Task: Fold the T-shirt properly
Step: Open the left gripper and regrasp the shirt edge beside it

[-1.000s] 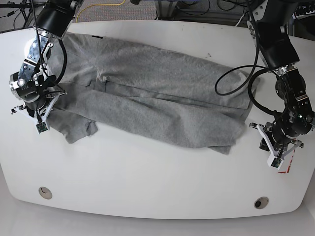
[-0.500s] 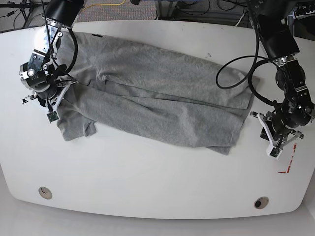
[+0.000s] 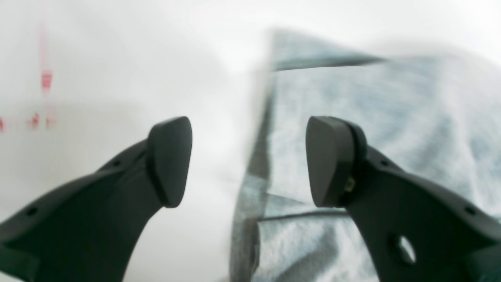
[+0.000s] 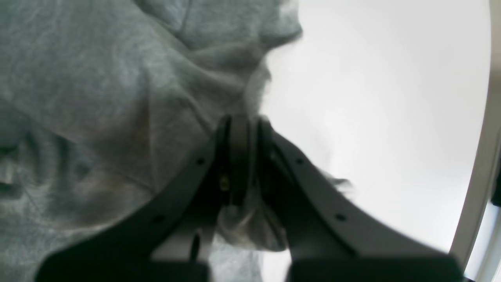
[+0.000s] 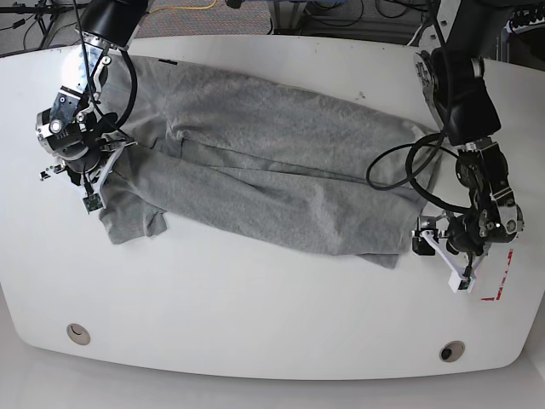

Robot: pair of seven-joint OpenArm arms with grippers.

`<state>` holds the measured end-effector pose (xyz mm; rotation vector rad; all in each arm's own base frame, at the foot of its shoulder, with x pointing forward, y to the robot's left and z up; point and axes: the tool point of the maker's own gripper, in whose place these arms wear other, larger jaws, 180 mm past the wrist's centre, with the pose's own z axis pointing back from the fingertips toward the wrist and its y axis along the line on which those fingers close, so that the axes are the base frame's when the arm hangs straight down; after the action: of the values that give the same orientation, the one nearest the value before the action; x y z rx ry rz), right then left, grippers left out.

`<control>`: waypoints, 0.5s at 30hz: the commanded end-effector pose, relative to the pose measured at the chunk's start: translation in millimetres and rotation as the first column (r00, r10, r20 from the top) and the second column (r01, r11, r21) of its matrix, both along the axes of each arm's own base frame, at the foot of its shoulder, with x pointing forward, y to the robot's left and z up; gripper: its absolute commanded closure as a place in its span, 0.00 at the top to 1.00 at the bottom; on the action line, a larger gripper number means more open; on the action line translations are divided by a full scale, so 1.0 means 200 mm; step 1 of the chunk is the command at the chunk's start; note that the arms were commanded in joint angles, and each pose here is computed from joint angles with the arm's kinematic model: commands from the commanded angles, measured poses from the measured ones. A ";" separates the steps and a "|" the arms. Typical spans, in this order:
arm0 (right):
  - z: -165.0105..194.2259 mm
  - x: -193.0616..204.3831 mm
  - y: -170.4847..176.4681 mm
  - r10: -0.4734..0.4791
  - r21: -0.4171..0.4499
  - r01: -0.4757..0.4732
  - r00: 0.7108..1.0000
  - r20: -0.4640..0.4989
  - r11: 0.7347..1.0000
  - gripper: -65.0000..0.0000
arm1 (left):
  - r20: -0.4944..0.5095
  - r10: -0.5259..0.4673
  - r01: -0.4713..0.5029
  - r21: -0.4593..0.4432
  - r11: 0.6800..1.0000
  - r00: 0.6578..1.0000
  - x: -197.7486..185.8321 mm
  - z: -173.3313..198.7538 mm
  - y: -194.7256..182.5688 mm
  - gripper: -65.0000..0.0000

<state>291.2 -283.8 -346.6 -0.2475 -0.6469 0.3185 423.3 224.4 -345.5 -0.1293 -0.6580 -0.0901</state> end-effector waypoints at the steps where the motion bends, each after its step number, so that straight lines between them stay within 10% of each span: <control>1: 0.07 0.04 -0.02 0.005 -0.014 -0.005 0.999 0.045 1.000 0.01 | 0.057 -0.015 0.017 -0.044 0.999 0.998 0.09 0.06 -0.06 0.66; 15: 0.07 0.04 -0.02 0.001 -0.013 0.000 0.999 0.046 1.000 0.01 | 0.005 0.020 -0.019 -0.142 0.990 1.000 0.08 -0.09 -0.10 0.66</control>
<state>290.8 -284.1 -346.8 -0.2489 -0.6454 0.3171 417.7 203.5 -390.5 -0.2530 -0.5852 -0.0191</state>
